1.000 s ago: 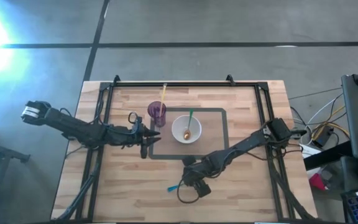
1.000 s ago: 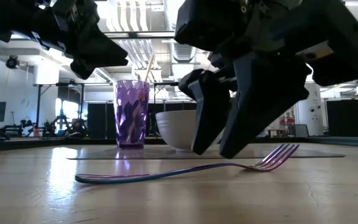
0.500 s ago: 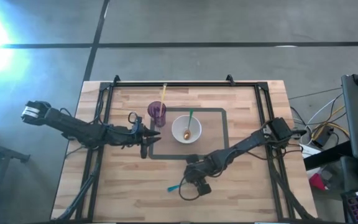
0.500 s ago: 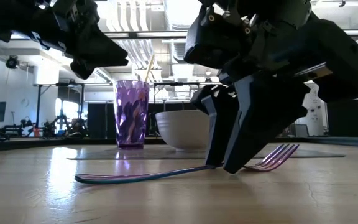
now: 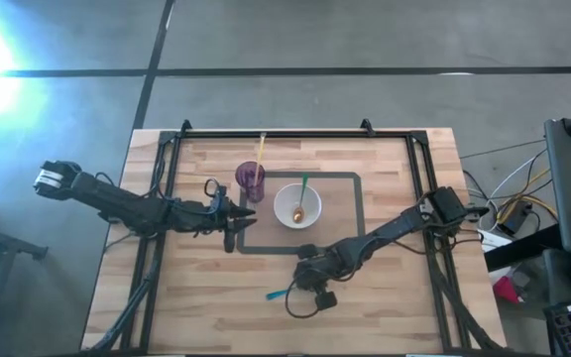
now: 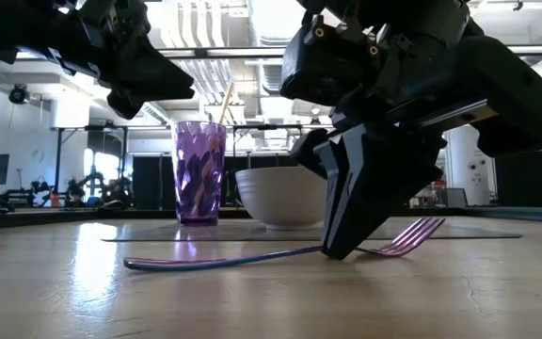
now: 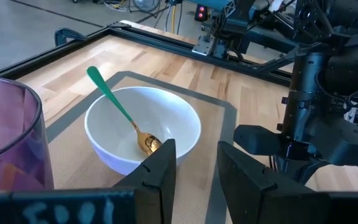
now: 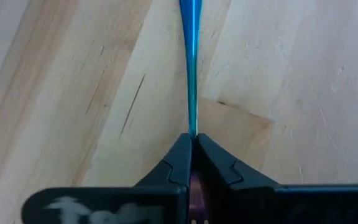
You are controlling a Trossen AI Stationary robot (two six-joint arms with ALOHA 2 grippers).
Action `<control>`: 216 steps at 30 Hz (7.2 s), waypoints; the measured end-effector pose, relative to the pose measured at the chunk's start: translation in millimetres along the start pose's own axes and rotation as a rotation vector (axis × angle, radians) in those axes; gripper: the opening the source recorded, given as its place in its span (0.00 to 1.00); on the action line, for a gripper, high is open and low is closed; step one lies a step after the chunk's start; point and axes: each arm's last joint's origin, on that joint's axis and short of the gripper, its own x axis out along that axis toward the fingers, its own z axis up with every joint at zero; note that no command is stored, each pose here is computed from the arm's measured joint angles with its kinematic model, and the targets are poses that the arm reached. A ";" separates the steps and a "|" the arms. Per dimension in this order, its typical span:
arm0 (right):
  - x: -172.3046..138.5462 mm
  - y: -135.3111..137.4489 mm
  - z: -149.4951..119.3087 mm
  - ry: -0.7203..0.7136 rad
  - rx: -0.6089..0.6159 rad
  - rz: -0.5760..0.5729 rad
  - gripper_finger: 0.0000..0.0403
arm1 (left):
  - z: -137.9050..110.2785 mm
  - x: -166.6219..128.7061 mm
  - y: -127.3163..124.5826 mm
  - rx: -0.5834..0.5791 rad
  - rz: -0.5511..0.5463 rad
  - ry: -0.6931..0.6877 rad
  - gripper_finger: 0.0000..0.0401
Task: Pick & Place Utensil
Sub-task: Put the blue fork into the white bowl on the brown placemat
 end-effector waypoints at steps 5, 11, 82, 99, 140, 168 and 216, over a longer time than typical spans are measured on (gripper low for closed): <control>-1.0 0.2 0.1 0.000 -0.029 0.003 0.03 | -0.1 0.0 -0.2 -0.014 -0.006 0.003 0.28; -8.9 2.4 -0.3 0.010 -0.050 0.057 0.02 | -0.9 -0.2 -0.3 -0.021 -0.009 0.012 0.28; -76.1 -93.2 -55.3 -1.085 0.659 -0.780 0.02 | 20.6 -12.6 1.3 0.064 0.027 -0.160 0.28; -54.1 -108.4 -33.7 -0.965 0.625 -0.846 0.02 | 21.7 -12.9 1.3 0.067 0.032 -0.170 0.28; -14.2 -124.4 -20.1 -0.728 0.593 -0.894 0.02 | 19.7 -12.6 1.9 0.064 0.037 -0.150 0.28; -52.6 -88.4 -5.9 -0.771 0.488 -1.036 0.02 | 9.2 11.7 -2.5 -0.069 0.092 -0.187 0.28; -67.8 -53.2 15.8 -0.911 0.234 -0.968 0.02 | 8.0 66.0 -25.3 -0.047 0.037 -0.406 0.13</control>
